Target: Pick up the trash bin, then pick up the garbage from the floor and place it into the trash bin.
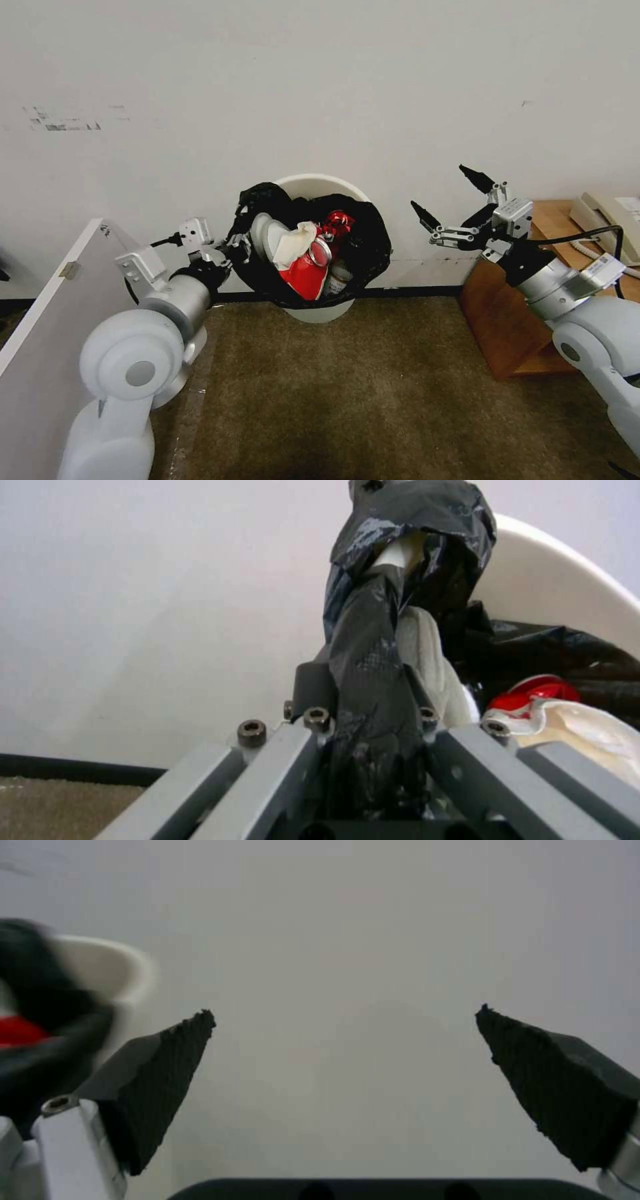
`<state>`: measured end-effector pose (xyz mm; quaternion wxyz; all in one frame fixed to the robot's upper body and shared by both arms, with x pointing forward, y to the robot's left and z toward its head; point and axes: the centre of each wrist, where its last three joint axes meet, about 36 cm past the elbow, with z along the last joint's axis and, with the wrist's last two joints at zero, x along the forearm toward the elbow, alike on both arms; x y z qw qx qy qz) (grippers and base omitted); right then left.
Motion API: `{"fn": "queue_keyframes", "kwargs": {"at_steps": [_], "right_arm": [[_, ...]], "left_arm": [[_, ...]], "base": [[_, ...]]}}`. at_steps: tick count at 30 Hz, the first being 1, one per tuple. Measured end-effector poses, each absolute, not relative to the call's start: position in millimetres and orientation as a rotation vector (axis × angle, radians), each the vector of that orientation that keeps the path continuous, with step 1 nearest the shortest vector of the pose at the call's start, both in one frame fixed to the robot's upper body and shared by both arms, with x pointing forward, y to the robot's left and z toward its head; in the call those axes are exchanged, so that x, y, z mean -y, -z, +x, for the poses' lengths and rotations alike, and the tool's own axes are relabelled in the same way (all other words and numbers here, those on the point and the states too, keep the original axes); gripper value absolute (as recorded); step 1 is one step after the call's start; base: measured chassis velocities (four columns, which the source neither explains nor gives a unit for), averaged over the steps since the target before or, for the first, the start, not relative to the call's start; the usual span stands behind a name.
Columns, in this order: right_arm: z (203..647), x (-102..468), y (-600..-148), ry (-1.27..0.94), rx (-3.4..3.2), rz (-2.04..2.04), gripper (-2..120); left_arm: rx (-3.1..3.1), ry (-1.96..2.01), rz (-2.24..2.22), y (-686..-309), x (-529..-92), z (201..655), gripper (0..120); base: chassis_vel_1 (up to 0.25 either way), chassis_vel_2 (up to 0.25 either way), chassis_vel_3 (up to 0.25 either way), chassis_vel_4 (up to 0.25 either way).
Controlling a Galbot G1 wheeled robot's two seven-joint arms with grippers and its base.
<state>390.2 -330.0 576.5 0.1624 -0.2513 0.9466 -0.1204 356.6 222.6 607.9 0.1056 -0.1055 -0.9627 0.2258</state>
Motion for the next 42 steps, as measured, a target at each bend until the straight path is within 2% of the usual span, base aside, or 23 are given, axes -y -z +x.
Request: {"fn": "queue_keyframes", "kwargs": {"at_steps": [4, 10, 25, 42], "right_arm": [[387, 327, -579, 0.324, -2.748, -0.649, 100], [371, 312, -596, 0.21, -2.938, -0.255, 100], [341, 337, -617, 0.274, -2.951, 0.13, 100], [330, 368, -604, 0.278, -2.821, -0.02, 100]], "left_arm": [[2.837, -0.665, -0.31, -608, -223, 356, 4], [2.836, -0.673, -0.315, -609, -222, 356, 4], [2.834, -0.664, -0.31, -608, -223, 355, 4], [2.829, -0.667, -0.314, -607, -224, 356, 4]], "base": [[0.0, 0.0, 0.0, 0.0], [0.0, 0.0, 0.0, 0.0], [0.0, 0.0, 0.0, 0.0], [0.0, 0.0, 0.0, 0.0]]}}
